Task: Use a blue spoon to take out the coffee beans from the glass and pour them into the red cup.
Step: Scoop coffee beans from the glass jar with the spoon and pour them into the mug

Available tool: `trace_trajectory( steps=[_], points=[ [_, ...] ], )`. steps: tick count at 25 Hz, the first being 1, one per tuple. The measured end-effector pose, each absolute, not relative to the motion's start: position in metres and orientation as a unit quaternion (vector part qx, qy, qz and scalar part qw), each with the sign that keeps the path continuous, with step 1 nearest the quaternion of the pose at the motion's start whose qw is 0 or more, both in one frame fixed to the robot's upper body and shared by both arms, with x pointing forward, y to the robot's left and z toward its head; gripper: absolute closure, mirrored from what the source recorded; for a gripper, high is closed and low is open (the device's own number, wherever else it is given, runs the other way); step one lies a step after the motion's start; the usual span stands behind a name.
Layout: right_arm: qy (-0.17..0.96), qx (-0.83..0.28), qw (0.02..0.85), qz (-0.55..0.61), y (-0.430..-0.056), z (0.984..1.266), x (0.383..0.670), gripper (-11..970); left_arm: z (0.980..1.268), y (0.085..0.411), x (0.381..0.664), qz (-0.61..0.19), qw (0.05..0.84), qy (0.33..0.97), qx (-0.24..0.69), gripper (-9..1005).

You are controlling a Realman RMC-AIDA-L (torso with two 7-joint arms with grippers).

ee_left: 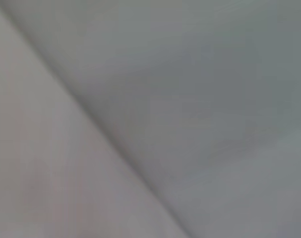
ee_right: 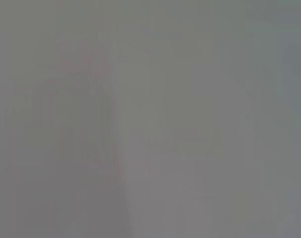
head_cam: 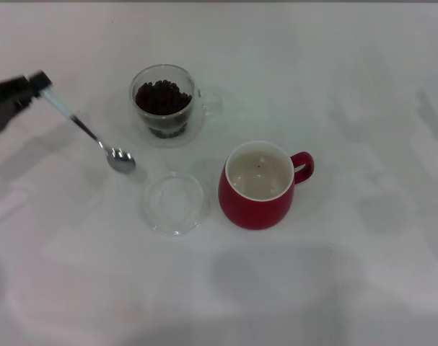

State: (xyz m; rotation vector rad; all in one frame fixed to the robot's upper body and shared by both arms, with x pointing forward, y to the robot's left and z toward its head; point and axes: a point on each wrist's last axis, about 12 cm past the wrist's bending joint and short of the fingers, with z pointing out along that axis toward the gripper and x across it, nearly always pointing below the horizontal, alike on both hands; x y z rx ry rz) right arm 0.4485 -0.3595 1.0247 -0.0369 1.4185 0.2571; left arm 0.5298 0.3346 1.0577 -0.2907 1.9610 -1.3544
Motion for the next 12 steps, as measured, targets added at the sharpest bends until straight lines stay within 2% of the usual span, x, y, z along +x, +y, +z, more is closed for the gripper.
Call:
trace_trajectory(
  steps=[6,12],
  points=[
    [0.642,-0.015,0.755,0.130,-0.354,1.027,0.452,97,1.076,0.332,0.549,-0.522,0.435,0.729,-0.082,863],
    [0.638,-0.019,0.757,0.140,-0.349,1.028,0.456,96,1.105,0.317,0.586,-0.494,0.496,0.714,-0.006,863]
  ],
)
